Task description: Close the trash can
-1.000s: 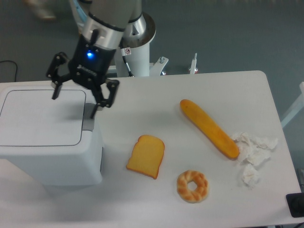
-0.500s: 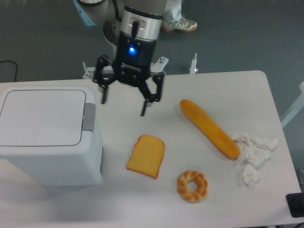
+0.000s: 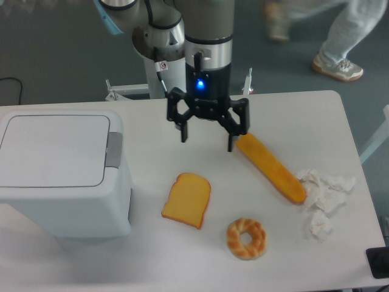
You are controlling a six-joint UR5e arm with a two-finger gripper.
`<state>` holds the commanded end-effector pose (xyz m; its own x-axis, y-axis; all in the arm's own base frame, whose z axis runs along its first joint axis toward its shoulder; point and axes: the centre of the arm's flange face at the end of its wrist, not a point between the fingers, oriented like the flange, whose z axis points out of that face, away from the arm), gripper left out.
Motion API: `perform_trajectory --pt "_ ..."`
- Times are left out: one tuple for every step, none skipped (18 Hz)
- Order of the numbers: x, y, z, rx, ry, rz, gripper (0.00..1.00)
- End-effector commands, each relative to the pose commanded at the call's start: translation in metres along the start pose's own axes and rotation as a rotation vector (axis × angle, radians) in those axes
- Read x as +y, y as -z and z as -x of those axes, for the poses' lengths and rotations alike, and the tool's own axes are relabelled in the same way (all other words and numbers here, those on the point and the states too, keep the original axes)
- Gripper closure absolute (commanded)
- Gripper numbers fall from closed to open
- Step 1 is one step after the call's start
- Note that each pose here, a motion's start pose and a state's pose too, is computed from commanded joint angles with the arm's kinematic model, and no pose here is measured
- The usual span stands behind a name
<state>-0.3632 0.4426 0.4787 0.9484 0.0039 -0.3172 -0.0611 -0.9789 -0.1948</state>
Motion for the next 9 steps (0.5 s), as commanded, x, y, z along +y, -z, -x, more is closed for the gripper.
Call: perform_trajectory --pt "0.004 -0.004 0.0 -0.007 -0.024 0.029 0.0" --pt "0.01 -0.01 0.001 -0.006 -0.031 0.047 0.0" --pt "0.017 -0.013 0.005 -0.004 -0.019 0.057 0.0" --pt "0.025 -0.015 0.013 -0.006 -0.002 0.064 0.0" --pt "0.031 -0.016 0.018 -0.007 0.011 0.07 0.0" --pt "0.035 -0.017 0.018 -0.005 0.017 0.076 0.0" --pt "0.045 -0.02 0.023 -0.006 0.033 0.089 0.0" --pt "0.055 -0.024 0.029 0.0 0.047 0.099 0.0" --pt "0.066 -0.025 0.035 0.001 0.052 0.109 0.0"
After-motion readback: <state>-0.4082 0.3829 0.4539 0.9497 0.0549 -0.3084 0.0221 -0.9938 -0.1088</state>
